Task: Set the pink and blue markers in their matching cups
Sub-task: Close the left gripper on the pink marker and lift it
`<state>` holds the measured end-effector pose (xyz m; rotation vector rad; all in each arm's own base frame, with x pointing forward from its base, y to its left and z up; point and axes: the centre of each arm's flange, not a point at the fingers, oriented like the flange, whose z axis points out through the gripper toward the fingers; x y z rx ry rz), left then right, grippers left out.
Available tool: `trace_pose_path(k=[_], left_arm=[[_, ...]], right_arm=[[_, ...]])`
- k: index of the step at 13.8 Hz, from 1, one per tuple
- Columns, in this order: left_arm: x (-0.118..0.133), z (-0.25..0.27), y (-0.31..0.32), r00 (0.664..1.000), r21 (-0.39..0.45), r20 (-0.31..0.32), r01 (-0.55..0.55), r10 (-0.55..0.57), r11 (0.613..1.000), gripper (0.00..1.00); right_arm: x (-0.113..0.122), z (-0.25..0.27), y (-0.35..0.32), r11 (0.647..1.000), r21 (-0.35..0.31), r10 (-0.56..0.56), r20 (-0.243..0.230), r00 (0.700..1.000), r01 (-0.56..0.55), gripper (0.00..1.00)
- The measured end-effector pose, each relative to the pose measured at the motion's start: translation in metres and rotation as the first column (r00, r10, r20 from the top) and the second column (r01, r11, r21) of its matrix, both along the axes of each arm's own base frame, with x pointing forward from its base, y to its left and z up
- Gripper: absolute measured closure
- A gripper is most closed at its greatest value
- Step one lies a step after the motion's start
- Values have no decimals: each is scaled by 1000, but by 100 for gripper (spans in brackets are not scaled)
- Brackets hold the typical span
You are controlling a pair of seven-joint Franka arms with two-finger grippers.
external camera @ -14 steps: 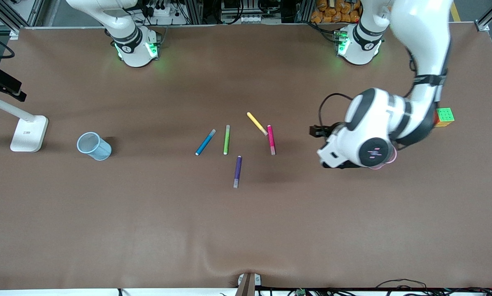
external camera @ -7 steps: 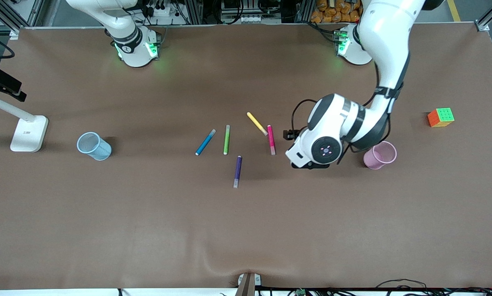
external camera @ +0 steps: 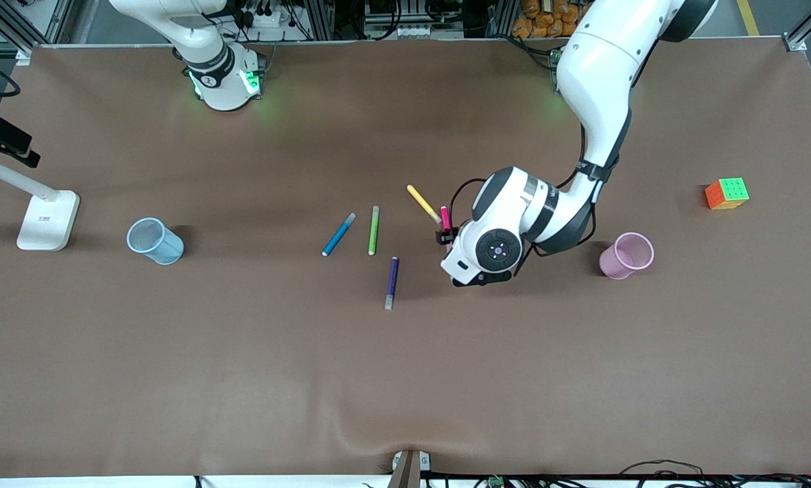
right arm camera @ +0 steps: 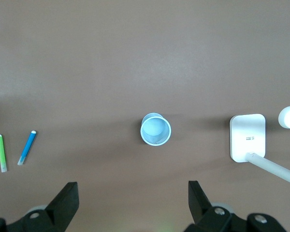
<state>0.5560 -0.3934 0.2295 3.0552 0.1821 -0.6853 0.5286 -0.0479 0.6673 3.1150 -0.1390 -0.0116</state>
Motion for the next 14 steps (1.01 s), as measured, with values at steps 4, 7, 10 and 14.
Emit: trace_pose_path(k=[4, 7, 10, 14], left_arm=[[6, -25, -14, 997, 8, 30, -67, 67, 998, 18], [7, -49, -25, 996, 7, 43, -82, 81, 997, 18], [6, -65, -26, 995, 12, 31, -91, 90, 996, 20], [3, -66, -30, 994, 10, 20, -110, 110, 994, 30]], right_arm=[[0, 0, 0, 1000, 0, 0, 0, 1000, 0, 0], [0, 0, 0, 1000, 0, 0, 0, 1000, 0, 0], [0, 0, 0, 1000, 0, 0, 0, 1000, 0, 0], [0, 0, 0, 1000, 0, 0, 0, 1000, 0, 0]])
